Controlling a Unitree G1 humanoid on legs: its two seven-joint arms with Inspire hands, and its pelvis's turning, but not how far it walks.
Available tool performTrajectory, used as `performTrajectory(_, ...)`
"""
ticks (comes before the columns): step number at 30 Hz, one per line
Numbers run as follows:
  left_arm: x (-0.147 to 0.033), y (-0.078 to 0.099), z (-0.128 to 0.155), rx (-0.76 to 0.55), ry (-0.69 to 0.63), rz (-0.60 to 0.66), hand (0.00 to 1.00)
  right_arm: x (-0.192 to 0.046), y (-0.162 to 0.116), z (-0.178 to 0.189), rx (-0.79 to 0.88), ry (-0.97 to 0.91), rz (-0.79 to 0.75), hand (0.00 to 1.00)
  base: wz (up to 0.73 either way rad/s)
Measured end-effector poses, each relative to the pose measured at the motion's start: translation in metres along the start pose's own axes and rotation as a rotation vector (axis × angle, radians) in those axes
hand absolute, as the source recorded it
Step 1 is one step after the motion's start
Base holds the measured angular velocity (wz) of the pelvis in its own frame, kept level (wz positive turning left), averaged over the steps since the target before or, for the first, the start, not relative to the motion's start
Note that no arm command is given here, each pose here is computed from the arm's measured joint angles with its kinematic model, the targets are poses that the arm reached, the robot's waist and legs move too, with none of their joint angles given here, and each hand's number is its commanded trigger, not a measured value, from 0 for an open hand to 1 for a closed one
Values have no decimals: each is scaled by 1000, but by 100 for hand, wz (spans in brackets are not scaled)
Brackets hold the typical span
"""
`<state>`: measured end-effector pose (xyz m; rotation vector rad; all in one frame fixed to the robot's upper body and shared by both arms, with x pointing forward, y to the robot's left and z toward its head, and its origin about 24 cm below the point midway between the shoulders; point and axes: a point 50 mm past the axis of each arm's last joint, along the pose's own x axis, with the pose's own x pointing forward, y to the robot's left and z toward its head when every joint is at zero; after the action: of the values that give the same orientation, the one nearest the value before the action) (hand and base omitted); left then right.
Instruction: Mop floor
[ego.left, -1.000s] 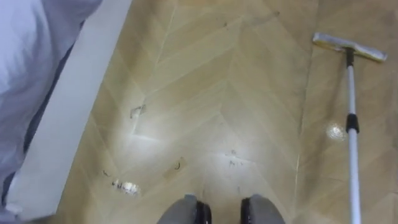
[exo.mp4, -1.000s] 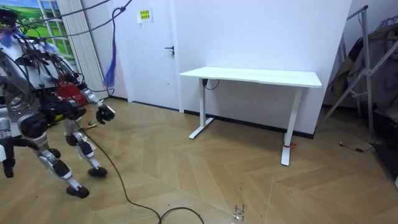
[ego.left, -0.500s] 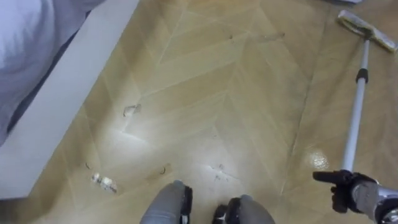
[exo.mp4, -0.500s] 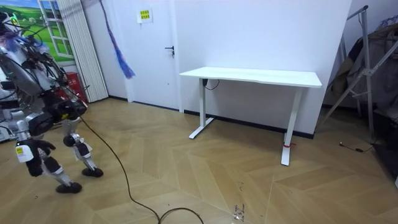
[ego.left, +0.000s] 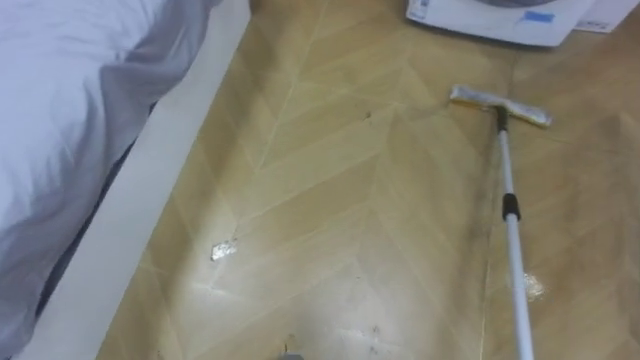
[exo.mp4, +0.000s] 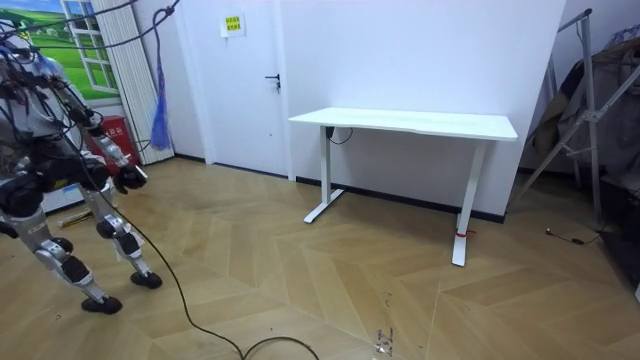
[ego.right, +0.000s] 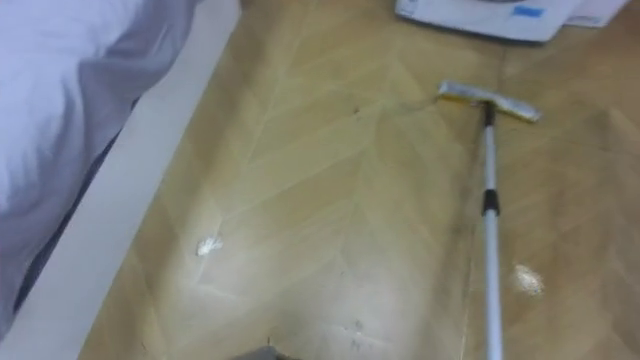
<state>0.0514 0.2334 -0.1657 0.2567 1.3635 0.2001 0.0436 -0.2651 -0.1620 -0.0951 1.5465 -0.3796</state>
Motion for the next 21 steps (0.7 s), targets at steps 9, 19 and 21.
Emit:
performTrajectory(9, -3, 5, -33, 1, 117, 29, 0, 2, -1, -27, -93, 79, 28, 100, 19)
performTrajectory(19, -6, -1, -53, 15, 213, 16, 0, 2, 3, -41, -97, 130, 56, 100, 4)
performTrajectory(21, -7, -1, -54, 16, 215, 12, 0, 2, 4, -45, -107, 136, 57, 100, -2)
